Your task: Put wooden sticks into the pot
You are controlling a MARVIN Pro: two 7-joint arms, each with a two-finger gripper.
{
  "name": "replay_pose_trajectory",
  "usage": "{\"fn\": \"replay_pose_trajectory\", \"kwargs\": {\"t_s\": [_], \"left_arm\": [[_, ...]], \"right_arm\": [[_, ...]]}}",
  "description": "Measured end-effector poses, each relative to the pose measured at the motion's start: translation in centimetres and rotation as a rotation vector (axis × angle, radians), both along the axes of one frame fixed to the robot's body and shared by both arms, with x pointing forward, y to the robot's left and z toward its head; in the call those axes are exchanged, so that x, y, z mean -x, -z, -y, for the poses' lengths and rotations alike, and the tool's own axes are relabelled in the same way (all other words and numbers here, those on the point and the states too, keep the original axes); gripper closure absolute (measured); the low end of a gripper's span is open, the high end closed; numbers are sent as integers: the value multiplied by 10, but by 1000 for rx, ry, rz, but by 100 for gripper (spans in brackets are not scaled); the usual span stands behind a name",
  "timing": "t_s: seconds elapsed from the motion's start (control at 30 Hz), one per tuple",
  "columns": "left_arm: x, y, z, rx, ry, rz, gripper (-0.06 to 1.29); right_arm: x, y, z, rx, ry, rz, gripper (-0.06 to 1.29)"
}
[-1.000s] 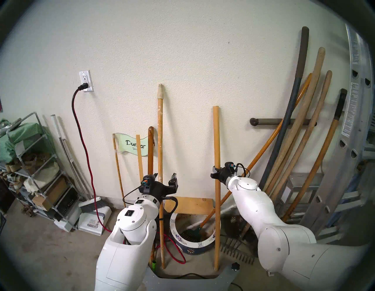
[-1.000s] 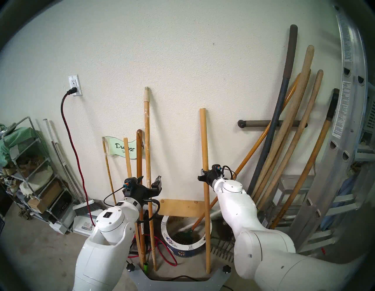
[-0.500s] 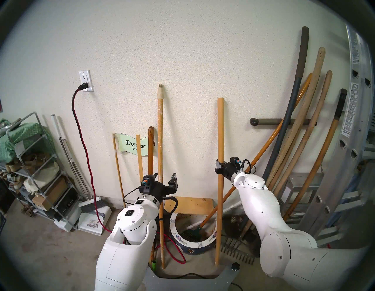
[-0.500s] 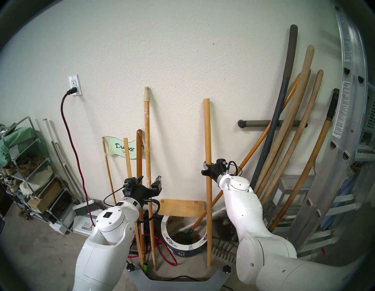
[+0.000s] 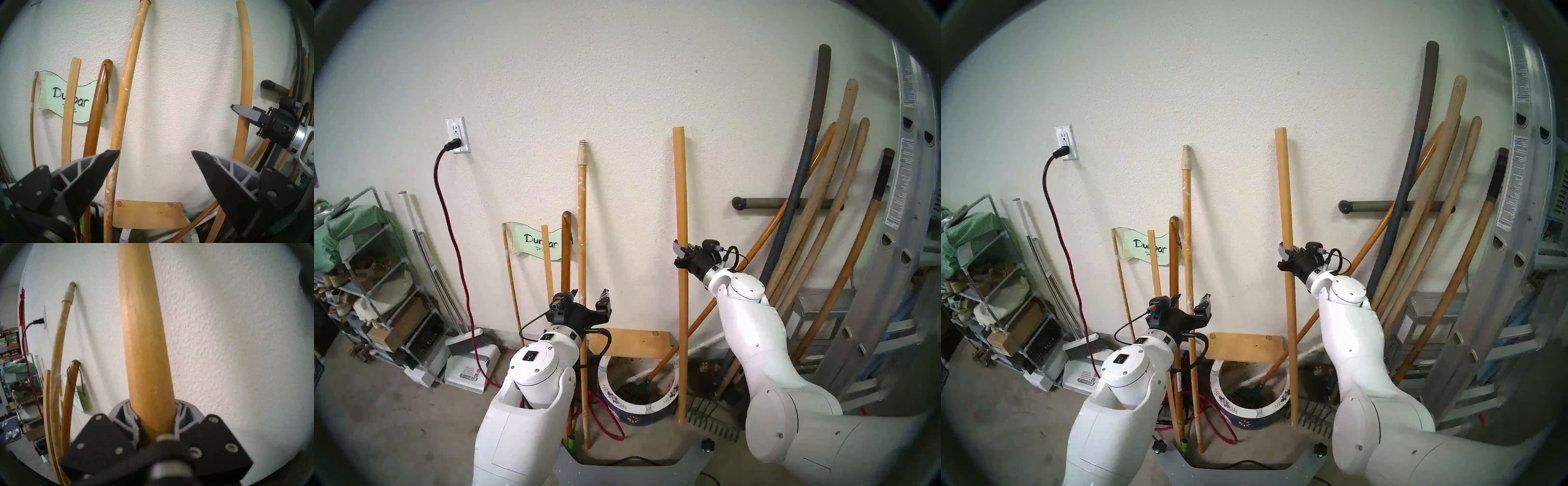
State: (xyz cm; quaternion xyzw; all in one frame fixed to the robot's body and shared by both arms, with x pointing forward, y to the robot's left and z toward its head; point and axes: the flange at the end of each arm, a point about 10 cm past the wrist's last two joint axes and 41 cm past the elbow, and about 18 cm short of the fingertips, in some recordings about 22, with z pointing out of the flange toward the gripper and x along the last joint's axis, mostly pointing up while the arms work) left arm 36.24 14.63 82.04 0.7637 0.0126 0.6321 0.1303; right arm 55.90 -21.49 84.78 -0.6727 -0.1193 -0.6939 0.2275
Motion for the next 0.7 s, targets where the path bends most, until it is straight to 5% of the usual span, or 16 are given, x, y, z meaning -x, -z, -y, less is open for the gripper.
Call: {"fn": "replay_pose_trajectory", "kwargs": {"t_s": [0.7], "left_arm": [[0,0,0,0,0,0,1]], "right_arm": [[15,-64,17,-93,-32,110,97]]}}
